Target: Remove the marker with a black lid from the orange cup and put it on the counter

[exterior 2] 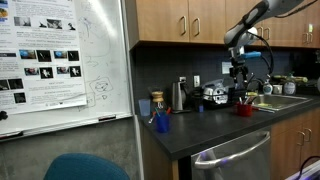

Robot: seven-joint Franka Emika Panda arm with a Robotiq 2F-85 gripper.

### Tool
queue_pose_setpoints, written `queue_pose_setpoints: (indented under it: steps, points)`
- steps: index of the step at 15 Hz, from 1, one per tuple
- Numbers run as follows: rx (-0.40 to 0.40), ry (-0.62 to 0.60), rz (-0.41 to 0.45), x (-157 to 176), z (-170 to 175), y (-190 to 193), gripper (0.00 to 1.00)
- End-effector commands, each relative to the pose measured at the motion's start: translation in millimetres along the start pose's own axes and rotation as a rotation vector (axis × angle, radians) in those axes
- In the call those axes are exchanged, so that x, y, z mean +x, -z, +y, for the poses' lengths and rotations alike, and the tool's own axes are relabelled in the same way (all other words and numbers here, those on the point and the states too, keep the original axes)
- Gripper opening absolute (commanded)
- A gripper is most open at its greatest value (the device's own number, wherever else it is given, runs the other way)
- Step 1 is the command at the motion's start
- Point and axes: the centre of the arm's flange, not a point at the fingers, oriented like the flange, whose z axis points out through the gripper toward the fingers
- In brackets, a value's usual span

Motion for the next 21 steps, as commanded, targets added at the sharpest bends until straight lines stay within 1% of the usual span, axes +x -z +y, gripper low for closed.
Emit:
queue_pose_setpoints:
  steps: [1, 15, 16, 19, 21]
  points:
    - [0.000, 0.000, 0.000, 0.0, 0.0, 0.0, 1.00]
    - [-0.002, -0.002, -0.003, -0.5, -0.1, -0.3, 1.00]
    - [-0.004, -0.030, 0.004, -20.1, -49.4, -28.2, 1.00]
    - [-0.004, -0.065, -0.015, -39.1, -101.4, -64.5, 1.00]
    - [-0.006, -0.081, -0.034, -54.4, -147.9, -94.0, 1.00]
